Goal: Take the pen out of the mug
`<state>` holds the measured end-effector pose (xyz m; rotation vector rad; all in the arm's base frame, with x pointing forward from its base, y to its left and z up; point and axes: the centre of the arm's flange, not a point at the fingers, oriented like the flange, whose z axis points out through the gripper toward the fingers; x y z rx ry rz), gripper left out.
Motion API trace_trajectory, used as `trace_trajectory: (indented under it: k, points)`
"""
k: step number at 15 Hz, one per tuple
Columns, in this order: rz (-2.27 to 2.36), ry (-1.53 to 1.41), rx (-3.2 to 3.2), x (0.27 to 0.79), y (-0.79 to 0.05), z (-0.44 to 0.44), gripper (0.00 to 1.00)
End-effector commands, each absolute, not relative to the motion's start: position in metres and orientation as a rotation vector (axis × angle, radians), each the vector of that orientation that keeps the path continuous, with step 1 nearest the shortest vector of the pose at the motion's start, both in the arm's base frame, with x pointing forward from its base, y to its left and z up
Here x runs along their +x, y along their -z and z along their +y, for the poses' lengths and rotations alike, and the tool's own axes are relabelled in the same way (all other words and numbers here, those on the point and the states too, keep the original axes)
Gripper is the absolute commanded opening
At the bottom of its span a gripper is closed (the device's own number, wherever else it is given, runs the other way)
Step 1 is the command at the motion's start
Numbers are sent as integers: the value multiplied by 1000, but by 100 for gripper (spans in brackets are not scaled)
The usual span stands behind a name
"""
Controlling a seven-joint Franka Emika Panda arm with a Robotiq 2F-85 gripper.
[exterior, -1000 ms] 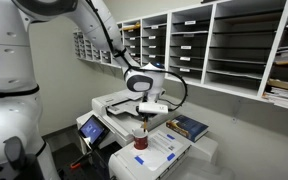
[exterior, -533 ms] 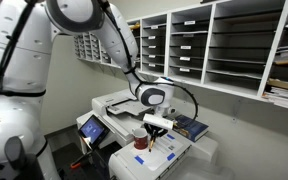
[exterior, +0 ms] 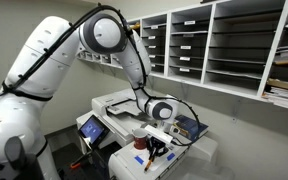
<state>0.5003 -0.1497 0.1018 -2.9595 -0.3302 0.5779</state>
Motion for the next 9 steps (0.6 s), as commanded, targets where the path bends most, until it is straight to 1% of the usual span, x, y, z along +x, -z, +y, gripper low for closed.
trace_trajectory:
  k: [1,2,3,5,6,8,9]
  points:
    - [-343,-741,-2930,505,-105,-150,39]
    - [-361,-766,-2920,505,-105,-147,41]
    - [-377,-783,-2904,504,-106,-144,47]
    - [-391,-758,-2913,503,-113,-138,62]
    - [-436,-682,-2910,503,-120,-136,71]
    - [-526,-507,-2933,504,-140,-133,84]
    - [-570,-419,-2947,505,-154,-132,93]
